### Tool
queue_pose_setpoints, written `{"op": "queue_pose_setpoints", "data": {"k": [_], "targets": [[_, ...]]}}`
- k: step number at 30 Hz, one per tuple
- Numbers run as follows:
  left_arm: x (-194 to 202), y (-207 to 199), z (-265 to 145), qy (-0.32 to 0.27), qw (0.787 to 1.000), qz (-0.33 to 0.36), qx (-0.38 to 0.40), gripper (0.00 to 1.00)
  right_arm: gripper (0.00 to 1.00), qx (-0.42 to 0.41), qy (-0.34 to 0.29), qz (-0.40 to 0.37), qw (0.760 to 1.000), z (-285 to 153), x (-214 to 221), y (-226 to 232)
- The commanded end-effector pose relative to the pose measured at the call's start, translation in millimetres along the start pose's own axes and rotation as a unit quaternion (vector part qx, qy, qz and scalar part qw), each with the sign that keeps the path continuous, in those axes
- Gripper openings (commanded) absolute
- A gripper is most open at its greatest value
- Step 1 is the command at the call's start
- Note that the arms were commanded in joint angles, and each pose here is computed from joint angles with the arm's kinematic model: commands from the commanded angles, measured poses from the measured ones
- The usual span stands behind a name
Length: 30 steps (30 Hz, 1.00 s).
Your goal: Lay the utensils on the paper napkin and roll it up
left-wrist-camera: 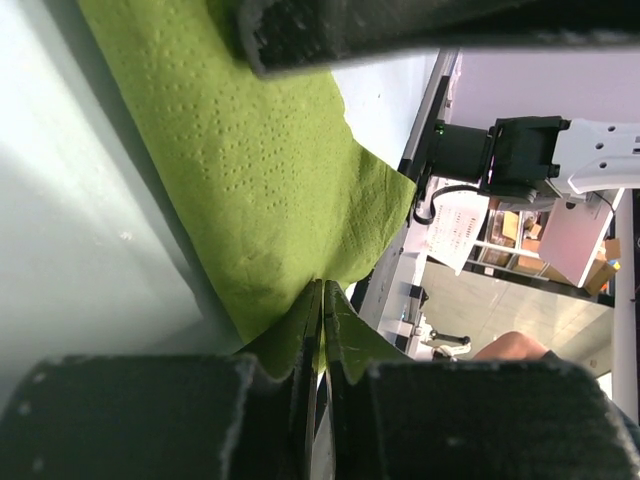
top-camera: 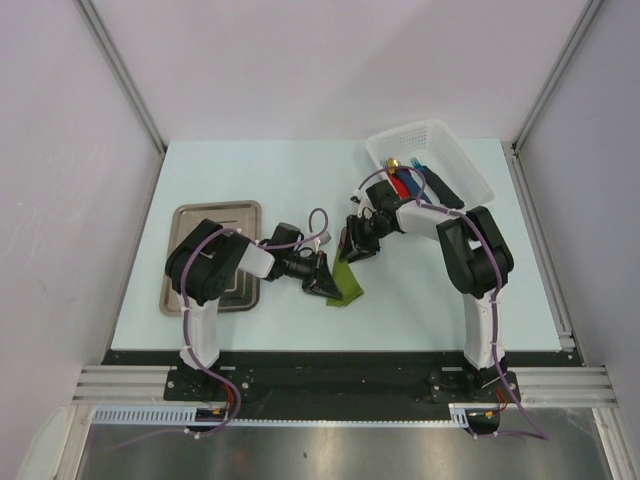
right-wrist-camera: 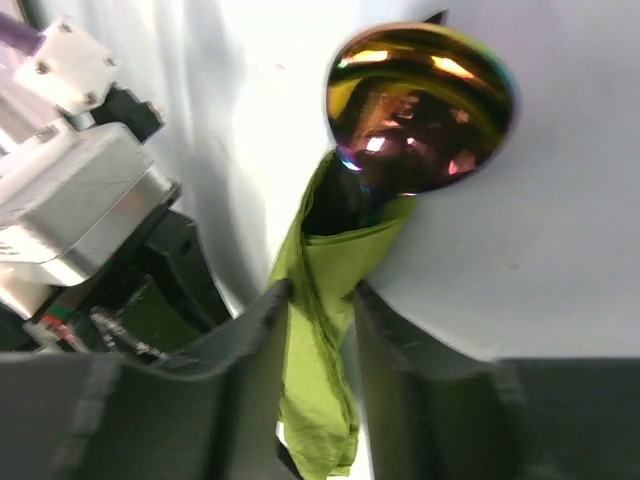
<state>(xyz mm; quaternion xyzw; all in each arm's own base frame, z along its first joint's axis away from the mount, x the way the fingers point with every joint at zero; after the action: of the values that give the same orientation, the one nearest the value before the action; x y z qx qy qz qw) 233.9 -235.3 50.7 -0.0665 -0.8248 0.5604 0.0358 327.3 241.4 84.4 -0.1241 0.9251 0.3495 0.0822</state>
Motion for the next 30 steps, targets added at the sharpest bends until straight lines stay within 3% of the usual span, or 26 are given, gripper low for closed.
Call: {"op": "queue_pose_setpoints", "data": {"k": [1, 3, 4, 5, 9, 15, 17, 22, 25, 26, 30], "targets": [[-8.2, 7.5, 0.6, -0.035, 0.999, 0.014, -0.02, 0.1, 0.25, 0.067, 0.037, 0.008, 0.997, 15.7, 17.2, -23.2], [-10.3, 5.9, -0.2, -0.041, 0.999, 0.014, -0.017, 0.1, 0.13, 0.065, 0.035, 0.01, 0.997, 14.5, 15.6, -23.7], [-13.4, 3.6, -1.3, -0.047, 0.999, 0.021, -0.016, 0.11, 0.02, 0.063, 0.031, 0.01, 0.997, 14.5, 13.7, -23.5], [-14.1, 2.2, -1.6, -0.05, 0.998, 0.023, -0.016, 0.11, 0.0, 0.056, 0.03, 0.017, 0.998, 13.8, 13.0, -23.7], [-19.2, -7.6, -6.9, -0.064, 0.997, 0.043, -0.015, 0.12, 0.0, 0.033, 0.007, 0.018, 0.999, 6.6, 3.2, -21.0], [-35.3, -43.0, -31.4, -0.116, 0.987, 0.108, -0.031, 0.38, 0.0, -0.028, -0.059, -0.014, 0.998, -18.0, -22.9, -0.3], [-42.5, -59.6, -47.7, -0.141, 0.98, 0.135, -0.037, 0.42, 0.0, -0.043, -0.069, -0.02, 0.997, -24.4, -27.1, 5.5], [-57.6, -85.4, -85.2, -0.196, 0.959, 0.193, -0.073, 0.54, 0.0, -0.065, -0.104, -0.039, 0.992, -42.5, -35.1, 20.5], [-60.2, -96.1, -104.8, -0.222, 0.943, 0.225, -0.106, 0.65, 0.0, -0.077, -0.12, -0.054, 0.988, -53.4, -38.6, 30.8], [-61.2, -99.6, -108.8, -0.229, 0.938, 0.238, -0.11, 0.73, 0.0, -0.083, -0.125, -0.061, 0.987, -57.5, -40.2, 34.2], [-59.2, -124.3, -133.0, -0.26, 0.909, 0.294, -0.139, 0.84, 0.0, -0.113, -0.159, -0.104, 0.975, -83.3, -48.4, 57.8]]}}
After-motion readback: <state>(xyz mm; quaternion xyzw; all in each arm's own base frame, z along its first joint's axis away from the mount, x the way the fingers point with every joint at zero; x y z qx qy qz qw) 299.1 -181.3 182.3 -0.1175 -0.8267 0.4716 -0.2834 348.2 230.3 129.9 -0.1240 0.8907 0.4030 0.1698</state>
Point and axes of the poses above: each gripper's point midway between its finger pads, its own z axis out along the fingers, its own y axis along the line the jaws close on, x = y × z, the point moved 8 cm from there along -z, back along the fingers, and after that the axes turned 4 degrees about -z, right-handed, at the moved point
